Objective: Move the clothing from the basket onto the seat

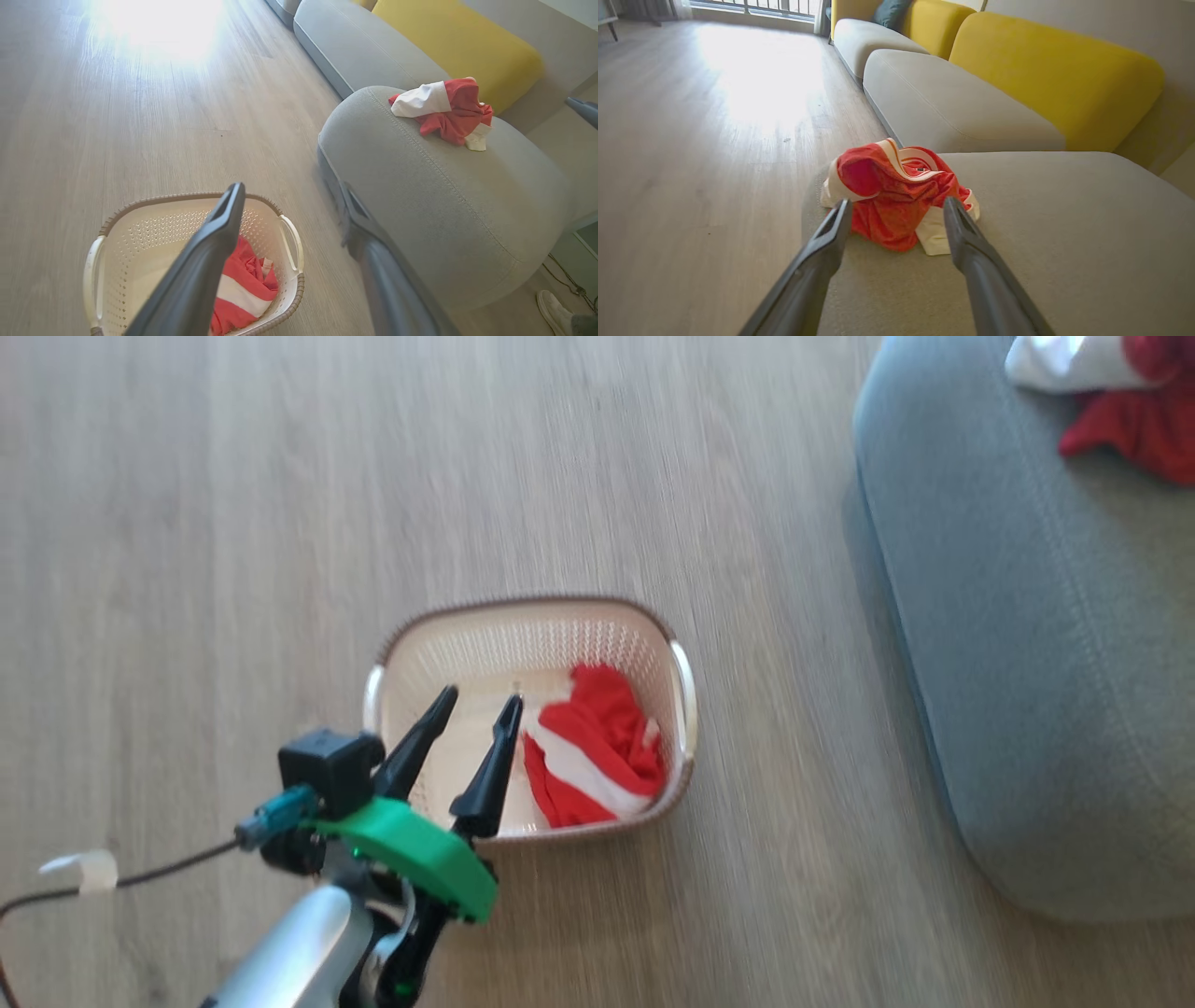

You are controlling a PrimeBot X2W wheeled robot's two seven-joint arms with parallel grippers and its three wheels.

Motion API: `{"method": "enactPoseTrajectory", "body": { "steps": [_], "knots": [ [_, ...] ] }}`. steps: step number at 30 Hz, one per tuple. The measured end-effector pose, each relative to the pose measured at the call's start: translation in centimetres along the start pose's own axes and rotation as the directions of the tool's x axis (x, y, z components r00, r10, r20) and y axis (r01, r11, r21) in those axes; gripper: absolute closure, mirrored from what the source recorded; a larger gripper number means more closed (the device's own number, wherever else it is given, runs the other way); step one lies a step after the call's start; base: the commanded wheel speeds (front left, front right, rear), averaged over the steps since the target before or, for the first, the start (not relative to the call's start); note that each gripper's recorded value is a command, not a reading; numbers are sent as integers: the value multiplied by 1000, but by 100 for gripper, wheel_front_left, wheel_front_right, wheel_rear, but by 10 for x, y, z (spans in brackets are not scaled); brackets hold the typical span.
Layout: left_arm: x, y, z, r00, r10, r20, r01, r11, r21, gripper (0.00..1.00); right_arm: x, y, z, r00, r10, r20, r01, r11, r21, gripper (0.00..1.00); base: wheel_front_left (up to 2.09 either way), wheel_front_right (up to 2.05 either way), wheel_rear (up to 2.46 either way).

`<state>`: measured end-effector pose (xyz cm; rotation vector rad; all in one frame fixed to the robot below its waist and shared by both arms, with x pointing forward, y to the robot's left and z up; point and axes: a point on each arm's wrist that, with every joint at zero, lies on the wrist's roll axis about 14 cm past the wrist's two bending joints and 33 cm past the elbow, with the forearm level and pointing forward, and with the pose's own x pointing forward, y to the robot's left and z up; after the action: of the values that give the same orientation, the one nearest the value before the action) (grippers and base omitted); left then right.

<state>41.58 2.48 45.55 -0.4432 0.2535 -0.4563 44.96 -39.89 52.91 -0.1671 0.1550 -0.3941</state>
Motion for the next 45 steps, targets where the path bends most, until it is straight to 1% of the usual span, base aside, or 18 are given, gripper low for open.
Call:
{"method": "enactPoseTrajectory", "body": {
  "steps": [2,4,7,10,11,12,13,16,20,24,27,32,35,45],
  "knots": [
    [-12,4,8,999,36,30,-36,999,10,0,-18,20,12,997,50,57,-53,997,55,0,0,0,0],
    [-24,11,16,995,78,63,-79,997,20,0,-38,42,15,991,99,90,-107,990,90,0,0,0,0],
    [-45,27,22,985,147,92,-151,988,34,0,-64,74,8,980,172,99,-184,974,134,0,0,0,0],
    [-68,50,28,966,229,121,-237,969,63,0,-86,109,3,962,250,105,-265,951,157,0,0,0,0],
    [-77,58,31,958,255,131,-266,961,76,0,-93,120,4,954,278,114,-293,943,156,0,0,0,0],
    [-77,58,31,958,255,131,-266,961,76,0,-93,120,4,954,278,114,-293,943,156,0,0,0,0],
    [-93,73,35,941,302,153,-318,943,97,0,-103,136,7,940,312,138,-332,929,164,0,0,0,0],
    [-116,91,42,911,368,186,-390,915,103,0,-117,157,8,915,369,161,-392,908,150,0,0,0,0],
    [-144,107,57,867,429,254,-468,876,115,0,-139,179,-7,886,436,159,-455,882,118,0,0,0,0],
    [-165,113,60,837,466,287,-511,854,103,0,-159,199,-27,856,499,132,-513,852,104,0,0,0,0],
    [-173,112,53,832,476,283,-517,851,89,0,-168,210,-34,839,529,128,-543,830,128,0,0,0,0],
    [-170,110,52,837,463,290,-505,859,85,0,-171,213,-40,834,537,128,-551,823,136,0,0,0,0],
    [-167,109,55,838,457,299,-501,861,89,0,-172,213,-42,835,535,130,-550,824,138,0,0,0,0],
    [-158,107,56,849,434,301,-481,870,104,0,-169,201,-53,857,503,109,-515,842,159,0,0,0,0]
  ]
}}
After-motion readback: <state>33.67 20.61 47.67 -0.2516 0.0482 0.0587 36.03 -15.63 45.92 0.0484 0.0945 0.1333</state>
